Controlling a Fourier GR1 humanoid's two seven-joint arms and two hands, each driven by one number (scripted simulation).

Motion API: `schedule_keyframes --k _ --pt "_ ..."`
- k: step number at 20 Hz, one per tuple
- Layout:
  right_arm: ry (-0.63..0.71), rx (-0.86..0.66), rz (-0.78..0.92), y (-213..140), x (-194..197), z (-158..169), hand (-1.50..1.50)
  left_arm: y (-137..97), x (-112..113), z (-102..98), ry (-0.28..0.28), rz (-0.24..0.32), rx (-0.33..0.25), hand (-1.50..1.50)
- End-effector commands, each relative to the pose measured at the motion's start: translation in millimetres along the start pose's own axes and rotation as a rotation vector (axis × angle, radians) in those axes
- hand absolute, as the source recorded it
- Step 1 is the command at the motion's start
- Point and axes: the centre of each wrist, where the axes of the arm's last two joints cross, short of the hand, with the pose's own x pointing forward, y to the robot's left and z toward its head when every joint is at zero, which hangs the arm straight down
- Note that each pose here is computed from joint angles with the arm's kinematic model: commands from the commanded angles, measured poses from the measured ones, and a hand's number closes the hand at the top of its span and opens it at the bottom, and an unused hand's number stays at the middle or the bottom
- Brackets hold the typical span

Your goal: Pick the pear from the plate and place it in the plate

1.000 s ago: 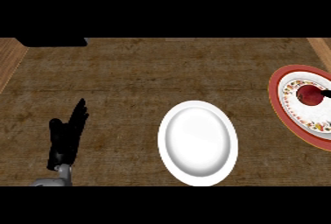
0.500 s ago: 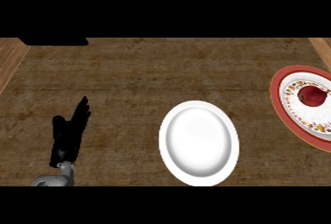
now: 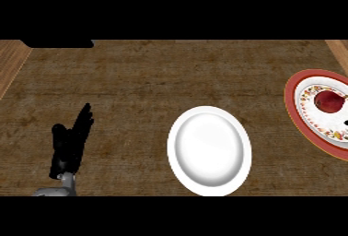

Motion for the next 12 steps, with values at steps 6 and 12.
schedule_keyframes --k 6,12 --pt "0.057 -0.048 0.081 19 -10 3 -1.50 -6 4 -24 -0.001 0.001 -0.008 0.00" --pt "0.077 -0.086 0.115 -7 -21 12 -1.50 4 17 -2 -0.018 -0.003 -0.016 0.00"
